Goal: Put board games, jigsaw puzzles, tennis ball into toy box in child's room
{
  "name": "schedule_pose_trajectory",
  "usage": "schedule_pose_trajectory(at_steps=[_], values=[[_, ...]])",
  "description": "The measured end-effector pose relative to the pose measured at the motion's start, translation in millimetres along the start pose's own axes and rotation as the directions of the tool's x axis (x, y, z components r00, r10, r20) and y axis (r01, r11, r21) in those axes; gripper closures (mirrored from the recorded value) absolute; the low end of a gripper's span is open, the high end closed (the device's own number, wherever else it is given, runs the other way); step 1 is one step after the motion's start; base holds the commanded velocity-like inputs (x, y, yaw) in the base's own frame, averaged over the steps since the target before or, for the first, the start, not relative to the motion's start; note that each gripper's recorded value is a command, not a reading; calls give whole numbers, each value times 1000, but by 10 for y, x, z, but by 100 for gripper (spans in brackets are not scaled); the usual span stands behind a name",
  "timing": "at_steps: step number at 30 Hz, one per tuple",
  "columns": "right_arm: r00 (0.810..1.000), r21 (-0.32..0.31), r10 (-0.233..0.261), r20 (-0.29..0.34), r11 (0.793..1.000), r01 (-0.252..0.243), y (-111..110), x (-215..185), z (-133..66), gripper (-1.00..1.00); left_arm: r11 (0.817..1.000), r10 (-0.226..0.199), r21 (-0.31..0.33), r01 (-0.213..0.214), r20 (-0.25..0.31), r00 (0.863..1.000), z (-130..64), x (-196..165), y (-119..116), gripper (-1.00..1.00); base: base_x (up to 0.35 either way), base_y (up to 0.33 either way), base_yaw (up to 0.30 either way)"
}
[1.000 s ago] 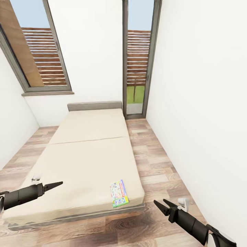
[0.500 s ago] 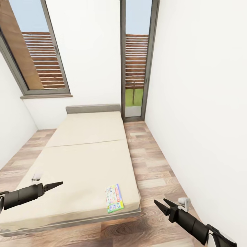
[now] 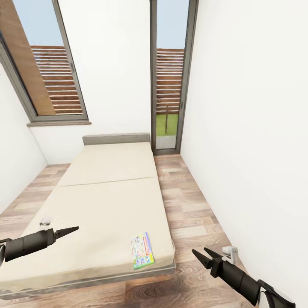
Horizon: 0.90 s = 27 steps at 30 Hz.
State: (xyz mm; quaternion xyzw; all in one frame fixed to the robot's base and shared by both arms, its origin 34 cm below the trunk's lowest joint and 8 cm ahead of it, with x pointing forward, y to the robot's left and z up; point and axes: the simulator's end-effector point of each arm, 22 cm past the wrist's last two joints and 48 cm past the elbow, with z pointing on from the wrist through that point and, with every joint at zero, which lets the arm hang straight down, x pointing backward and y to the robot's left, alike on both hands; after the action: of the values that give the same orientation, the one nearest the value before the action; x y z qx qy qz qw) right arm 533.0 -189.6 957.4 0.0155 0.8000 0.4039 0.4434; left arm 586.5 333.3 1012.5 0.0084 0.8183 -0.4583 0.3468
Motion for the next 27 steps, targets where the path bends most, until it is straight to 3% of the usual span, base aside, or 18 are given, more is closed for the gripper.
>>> schedule_pose_trajectory(at_steps=[27], values=[[999,-12,-26,25,1000,26,1,-85,39,-100,1000,17,0,-17,10,1000,62,-38,-14,-100,0,0,2]])
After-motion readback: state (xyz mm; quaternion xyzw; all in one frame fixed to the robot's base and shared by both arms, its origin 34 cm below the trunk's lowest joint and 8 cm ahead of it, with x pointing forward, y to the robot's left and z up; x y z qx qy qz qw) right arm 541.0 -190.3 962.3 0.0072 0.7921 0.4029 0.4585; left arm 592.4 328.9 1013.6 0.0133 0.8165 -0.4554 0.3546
